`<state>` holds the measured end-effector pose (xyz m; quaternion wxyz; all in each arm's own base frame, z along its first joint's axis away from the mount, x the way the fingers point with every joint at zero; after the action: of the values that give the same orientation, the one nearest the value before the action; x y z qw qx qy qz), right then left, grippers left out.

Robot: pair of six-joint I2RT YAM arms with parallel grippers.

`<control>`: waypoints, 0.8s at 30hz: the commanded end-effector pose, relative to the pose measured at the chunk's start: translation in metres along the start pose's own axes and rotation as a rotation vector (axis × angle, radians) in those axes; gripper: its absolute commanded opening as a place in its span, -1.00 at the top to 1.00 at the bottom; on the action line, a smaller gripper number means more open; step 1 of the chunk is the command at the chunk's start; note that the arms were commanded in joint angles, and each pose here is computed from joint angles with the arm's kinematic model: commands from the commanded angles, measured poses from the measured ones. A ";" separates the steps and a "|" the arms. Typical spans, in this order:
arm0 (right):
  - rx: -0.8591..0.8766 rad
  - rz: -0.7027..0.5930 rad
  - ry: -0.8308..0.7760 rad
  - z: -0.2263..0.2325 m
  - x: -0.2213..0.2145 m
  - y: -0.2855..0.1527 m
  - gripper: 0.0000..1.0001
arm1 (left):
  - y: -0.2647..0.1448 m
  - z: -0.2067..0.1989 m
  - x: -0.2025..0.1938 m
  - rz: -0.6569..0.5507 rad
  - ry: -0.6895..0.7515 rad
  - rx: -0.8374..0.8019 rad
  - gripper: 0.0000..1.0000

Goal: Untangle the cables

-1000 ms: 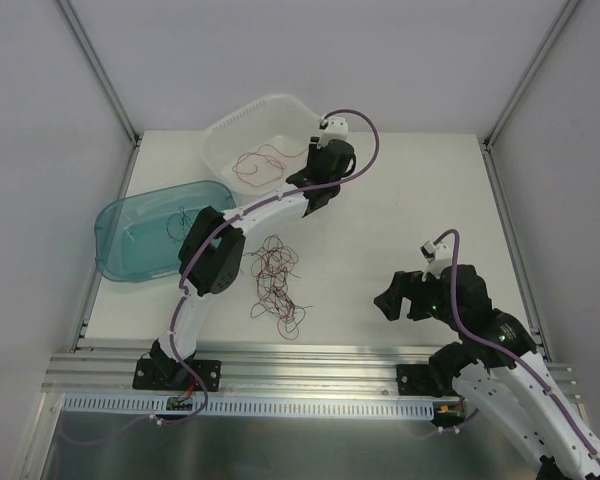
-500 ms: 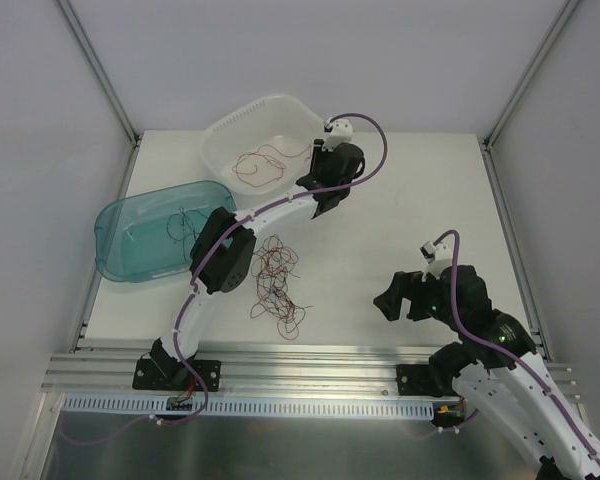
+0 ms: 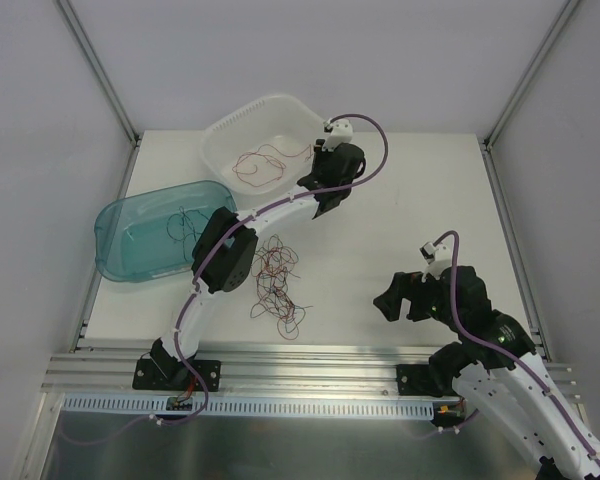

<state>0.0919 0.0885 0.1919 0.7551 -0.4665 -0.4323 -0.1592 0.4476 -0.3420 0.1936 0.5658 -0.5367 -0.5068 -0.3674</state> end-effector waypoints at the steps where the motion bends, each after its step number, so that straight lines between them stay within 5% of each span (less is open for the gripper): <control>1: 0.023 -0.037 0.007 0.003 0.005 0.000 -0.99 | 0.003 -0.002 0.001 -0.009 0.005 0.006 0.59; 8: 0.022 -0.040 0.005 0.003 0.006 -0.001 -0.99 | 0.004 0.002 0.006 -0.015 0.009 0.016 1.00; 24: 0.028 -0.047 -0.014 0.004 0.015 0.008 -0.99 | -0.033 0.034 0.060 0.047 -0.053 -0.045 1.00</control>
<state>0.0948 0.0903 0.1919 0.7546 -0.4662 -0.4334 -0.1594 0.4369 -0.3187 0.2082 0.5802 -0.5435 -0.4875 -0.3611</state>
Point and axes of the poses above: each gripper's point midway between its finger pads, its own y axis out along the fingers, its own z axis along the line the jaws close on, x = y × z, the point moved 8 cm from there along -y, back along the fingers, and after that the axes turned 15 degrees about -y, right-handed, at the moved point
